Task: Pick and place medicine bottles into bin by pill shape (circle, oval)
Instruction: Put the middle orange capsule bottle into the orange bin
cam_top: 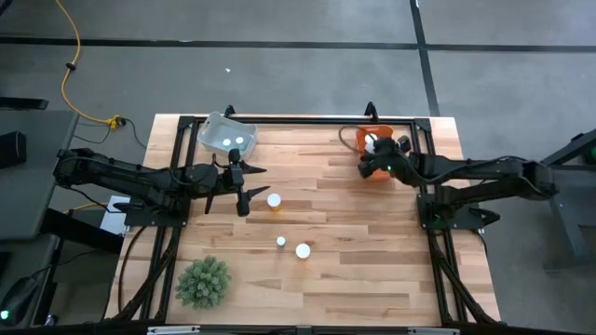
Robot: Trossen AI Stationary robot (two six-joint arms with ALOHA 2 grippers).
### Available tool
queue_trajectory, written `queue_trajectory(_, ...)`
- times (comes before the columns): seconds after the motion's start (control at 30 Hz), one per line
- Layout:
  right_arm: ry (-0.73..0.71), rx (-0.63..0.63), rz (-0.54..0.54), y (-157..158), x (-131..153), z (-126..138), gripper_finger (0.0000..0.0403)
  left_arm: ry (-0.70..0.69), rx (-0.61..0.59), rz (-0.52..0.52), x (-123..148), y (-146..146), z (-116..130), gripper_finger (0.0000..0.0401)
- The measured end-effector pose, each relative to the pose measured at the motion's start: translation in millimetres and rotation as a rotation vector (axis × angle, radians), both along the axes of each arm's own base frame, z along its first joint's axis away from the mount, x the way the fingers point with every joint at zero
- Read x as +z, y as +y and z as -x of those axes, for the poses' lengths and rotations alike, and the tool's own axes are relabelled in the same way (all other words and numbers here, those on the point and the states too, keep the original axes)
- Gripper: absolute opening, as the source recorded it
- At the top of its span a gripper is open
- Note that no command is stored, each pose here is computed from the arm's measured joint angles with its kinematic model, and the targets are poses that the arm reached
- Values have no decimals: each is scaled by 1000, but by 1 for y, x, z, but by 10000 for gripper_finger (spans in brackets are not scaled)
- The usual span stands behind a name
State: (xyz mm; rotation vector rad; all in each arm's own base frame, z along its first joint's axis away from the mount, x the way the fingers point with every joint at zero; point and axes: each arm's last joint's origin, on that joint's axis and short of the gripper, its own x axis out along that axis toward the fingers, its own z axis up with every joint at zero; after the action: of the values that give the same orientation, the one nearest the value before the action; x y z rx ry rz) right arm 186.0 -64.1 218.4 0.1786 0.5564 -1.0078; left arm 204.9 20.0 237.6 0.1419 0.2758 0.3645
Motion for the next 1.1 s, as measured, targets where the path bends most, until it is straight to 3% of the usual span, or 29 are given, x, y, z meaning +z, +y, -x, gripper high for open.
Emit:
queue_trajectory(0.17, -76, -73, -36, -28, -15, 6, 195, 1, 0, 0, 0, 0, 0, 223)
queue_trajectory(0.33, -90, -54, -96, -43, -22, 6, 195, 0, 7, -2, 0, 0, 0, 223)
queue_trajectory(0.73, 8, -74, -149, -52, -46, -2, 195, 1, 15, -4, 0, 0, 0, 223)
queue_trajectory(1.1, 5, -82, -144, -53, -48, -4, 195, 0, 16, -3, 0, 0, 0, 223)
